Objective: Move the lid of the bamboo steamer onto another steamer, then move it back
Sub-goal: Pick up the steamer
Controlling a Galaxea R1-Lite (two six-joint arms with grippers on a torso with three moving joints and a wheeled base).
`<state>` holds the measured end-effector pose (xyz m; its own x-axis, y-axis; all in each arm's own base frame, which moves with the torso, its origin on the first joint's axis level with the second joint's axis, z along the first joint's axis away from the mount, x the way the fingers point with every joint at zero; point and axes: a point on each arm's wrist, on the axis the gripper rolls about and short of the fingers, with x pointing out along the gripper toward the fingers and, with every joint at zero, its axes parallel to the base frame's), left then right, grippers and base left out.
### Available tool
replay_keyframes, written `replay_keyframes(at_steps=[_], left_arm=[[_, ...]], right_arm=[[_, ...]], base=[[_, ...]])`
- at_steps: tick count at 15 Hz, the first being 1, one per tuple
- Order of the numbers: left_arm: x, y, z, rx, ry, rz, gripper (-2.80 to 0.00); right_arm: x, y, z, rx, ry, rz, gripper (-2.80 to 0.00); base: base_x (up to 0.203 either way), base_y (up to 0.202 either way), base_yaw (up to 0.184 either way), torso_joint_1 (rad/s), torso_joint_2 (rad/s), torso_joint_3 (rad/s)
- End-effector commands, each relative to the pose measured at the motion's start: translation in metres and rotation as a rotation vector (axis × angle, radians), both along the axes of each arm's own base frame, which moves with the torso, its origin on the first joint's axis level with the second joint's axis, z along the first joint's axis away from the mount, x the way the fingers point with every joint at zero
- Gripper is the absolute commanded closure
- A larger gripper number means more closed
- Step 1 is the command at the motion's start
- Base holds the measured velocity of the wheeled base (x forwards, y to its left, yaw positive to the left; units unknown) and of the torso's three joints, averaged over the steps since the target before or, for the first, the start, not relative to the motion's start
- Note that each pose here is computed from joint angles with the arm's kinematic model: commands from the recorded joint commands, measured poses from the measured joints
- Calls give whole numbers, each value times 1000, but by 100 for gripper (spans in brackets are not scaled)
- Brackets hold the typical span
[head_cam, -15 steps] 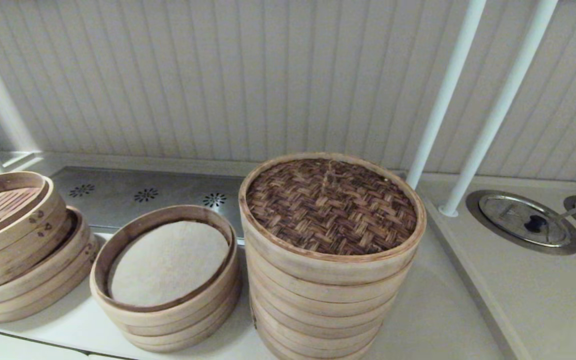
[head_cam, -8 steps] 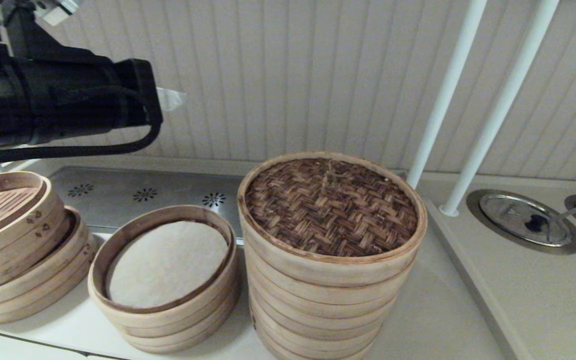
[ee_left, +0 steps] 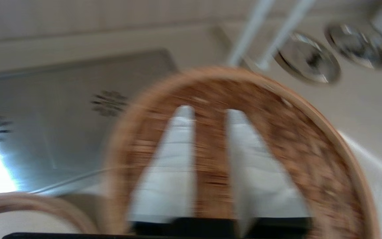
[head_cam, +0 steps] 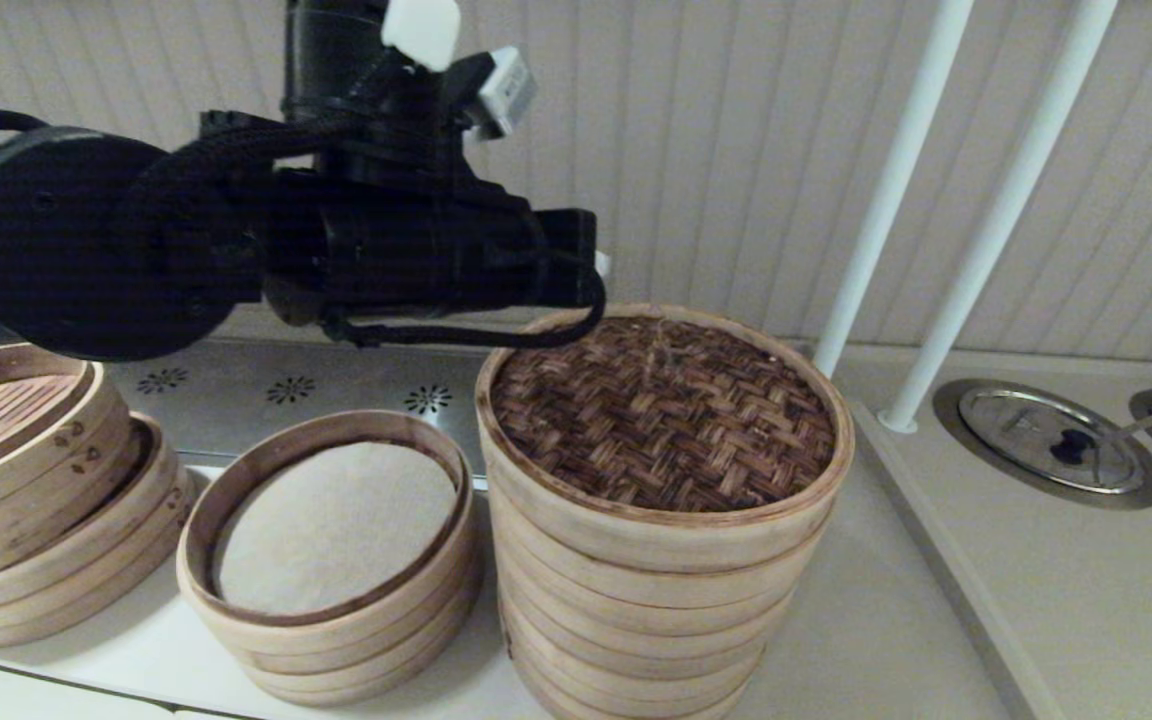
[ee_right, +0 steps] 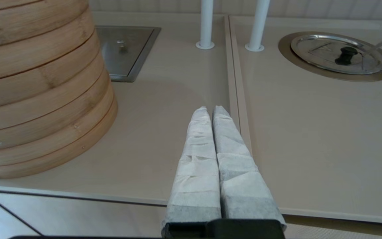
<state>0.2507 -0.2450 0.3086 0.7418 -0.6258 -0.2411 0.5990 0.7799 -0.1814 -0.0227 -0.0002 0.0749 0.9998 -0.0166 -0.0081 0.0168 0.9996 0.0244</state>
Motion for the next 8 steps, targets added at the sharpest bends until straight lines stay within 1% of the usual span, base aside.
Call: replay_keyframes(at_steps=[1,2,3,6,7,8], left_arm=[[-1,-21,-15,33,28,-43,-280],[-4,-24,-16,35,28,-52,-280],[-13,-32,-17,41,29,-81,-280],[-16,-35,-20,48,31,-79,-280],[-20,-43,-27,66,33,-75,-280],[-20,-47,-31,70,29,-68,-280]], right_arm=[[0,0,0,0,3,0,0],[0,0,0,0,3,0,0],[0,0,0,0,3,0,0],[0,0,0,0,3,0,0],[0,0,0,0,3,0,0],[0,0,0,0,3,0,0]], base=[[0,0,0,0,0,0],[0,0,0,0,0,0],[0,0,0,0,0,0],[0,0,0,0,0,0],[0,0,0,0,0,0],[0,0,0,0,0,0]])
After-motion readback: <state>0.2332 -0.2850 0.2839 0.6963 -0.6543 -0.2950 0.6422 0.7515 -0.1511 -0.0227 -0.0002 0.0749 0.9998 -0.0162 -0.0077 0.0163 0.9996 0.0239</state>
